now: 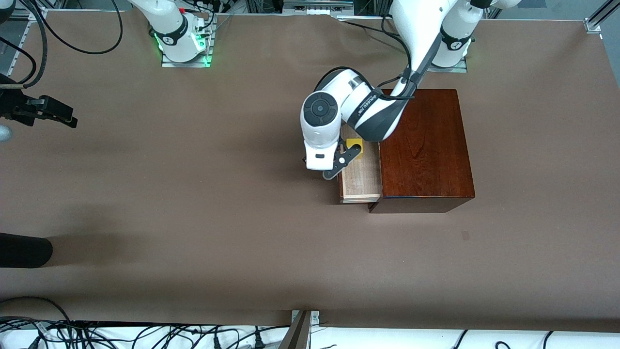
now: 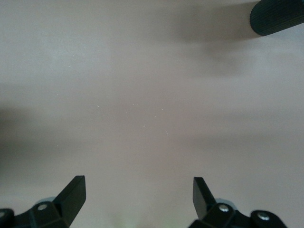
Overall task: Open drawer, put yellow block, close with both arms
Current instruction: 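Push the drawer front shut into the box with the left gripper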
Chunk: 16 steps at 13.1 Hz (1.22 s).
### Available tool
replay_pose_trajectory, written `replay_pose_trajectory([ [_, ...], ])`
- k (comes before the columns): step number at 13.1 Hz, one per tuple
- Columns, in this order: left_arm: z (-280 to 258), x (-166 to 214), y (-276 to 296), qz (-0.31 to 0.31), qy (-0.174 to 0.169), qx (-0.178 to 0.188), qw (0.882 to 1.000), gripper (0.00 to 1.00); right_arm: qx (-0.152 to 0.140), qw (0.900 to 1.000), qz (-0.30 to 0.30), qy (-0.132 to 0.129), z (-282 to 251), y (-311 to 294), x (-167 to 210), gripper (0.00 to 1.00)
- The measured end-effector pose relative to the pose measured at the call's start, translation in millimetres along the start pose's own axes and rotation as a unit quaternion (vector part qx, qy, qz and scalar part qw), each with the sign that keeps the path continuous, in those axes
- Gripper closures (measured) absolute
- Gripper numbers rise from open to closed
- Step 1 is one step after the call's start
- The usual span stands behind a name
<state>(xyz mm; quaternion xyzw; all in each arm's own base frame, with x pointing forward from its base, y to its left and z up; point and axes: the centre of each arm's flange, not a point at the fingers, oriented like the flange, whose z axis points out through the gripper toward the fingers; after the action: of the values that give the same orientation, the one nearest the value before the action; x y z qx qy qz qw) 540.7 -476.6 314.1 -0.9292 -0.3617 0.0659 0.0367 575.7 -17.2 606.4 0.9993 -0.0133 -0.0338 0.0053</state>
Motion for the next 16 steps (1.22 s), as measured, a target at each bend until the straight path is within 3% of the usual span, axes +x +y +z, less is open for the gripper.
replay_pose_trajectory([
  [6, -8, 28, -15, 0.011, -0.012, 0.03, 0.999, 0.99, 0.0, 1.0, 0.0, 0.0, 0, 0, 0, 0.0],
  [9, -10, 62, -24, 0.015, -0.014, 0.04, 0.999, 0.99, 0.0, 1.0, 0.0, 0.0, 0, 0, 0, 0.0],
  [12, -13, 103, -37, 0.02, -0.016, 0.041, 0.999, 0.99, 0.0, 1.0, 0.0, 0.0, 0, 0, 0, 0.0],
  [16, -19, 110, -38, 0.029, -0.013, 0.034, 0.999, 0.99, -0.005, 1.0, -0.001, 0.0, 0, -1, 0, 0.0],
])
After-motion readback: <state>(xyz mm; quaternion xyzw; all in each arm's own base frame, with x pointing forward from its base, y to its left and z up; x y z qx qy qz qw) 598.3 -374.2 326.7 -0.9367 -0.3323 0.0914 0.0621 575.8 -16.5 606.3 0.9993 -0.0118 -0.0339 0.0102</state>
